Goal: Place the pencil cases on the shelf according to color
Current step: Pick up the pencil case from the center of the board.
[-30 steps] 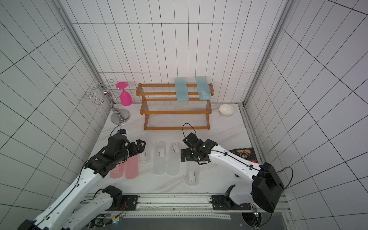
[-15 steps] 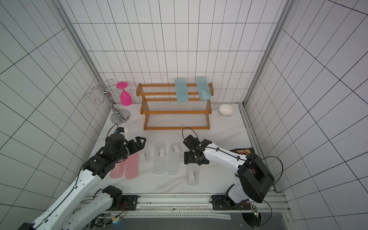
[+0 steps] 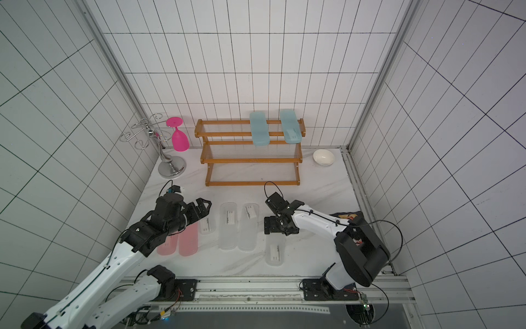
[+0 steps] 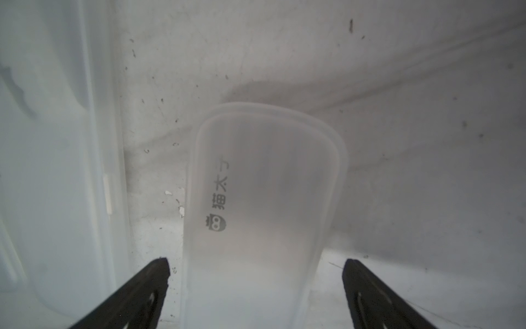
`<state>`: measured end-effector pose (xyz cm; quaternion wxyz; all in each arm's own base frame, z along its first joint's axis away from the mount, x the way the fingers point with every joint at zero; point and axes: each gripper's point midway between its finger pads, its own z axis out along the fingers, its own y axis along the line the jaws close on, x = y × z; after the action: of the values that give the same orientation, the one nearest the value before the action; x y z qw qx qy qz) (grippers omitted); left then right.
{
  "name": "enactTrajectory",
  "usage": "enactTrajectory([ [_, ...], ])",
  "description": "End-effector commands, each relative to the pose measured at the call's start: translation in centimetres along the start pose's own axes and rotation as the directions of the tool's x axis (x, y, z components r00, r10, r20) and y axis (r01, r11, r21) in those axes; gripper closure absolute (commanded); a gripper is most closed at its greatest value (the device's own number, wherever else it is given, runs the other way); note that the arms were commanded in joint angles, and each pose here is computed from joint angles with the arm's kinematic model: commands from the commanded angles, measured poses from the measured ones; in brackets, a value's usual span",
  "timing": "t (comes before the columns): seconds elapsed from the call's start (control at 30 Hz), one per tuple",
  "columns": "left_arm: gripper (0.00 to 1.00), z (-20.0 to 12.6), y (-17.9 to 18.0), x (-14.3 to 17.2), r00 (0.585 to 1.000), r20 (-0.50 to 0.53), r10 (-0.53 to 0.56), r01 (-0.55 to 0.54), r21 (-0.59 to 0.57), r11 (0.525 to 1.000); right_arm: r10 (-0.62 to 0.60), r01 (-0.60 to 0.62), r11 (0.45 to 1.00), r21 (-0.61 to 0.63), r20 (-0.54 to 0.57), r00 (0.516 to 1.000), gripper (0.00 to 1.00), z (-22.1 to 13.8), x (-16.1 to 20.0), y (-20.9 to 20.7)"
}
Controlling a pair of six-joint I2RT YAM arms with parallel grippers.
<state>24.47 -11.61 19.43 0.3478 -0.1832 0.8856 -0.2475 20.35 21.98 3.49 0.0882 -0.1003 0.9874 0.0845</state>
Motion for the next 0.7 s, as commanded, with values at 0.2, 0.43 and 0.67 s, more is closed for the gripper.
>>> enactTrajectory([
  [0.2,0.02,-0.6,-0.4,-1.7,0.998,0.058,-0.023,0.024,-0.025,0.999,-0.02,0.021,1.0,0.024,-0.014,1.0,0.01,0.9,-0.6,0.3],
  [0.43,0.02,-0.5,0.0,-1.0,0.999,0.041,-0.003,0.004,-0.029,1.0,-0.049,0.049,0.991,0.127,0.001,0.999,0.06,1.5,-2.0,-0.8],
  [0.67,0.02,-0.7,-0.5,-0.9,0.998,0.008,0.056,-0.056,-0.027,0.998,-0.073,0.07,0.987,0.147,0.017,0.997,0.1,2.2,-4.0,-0.2],
])
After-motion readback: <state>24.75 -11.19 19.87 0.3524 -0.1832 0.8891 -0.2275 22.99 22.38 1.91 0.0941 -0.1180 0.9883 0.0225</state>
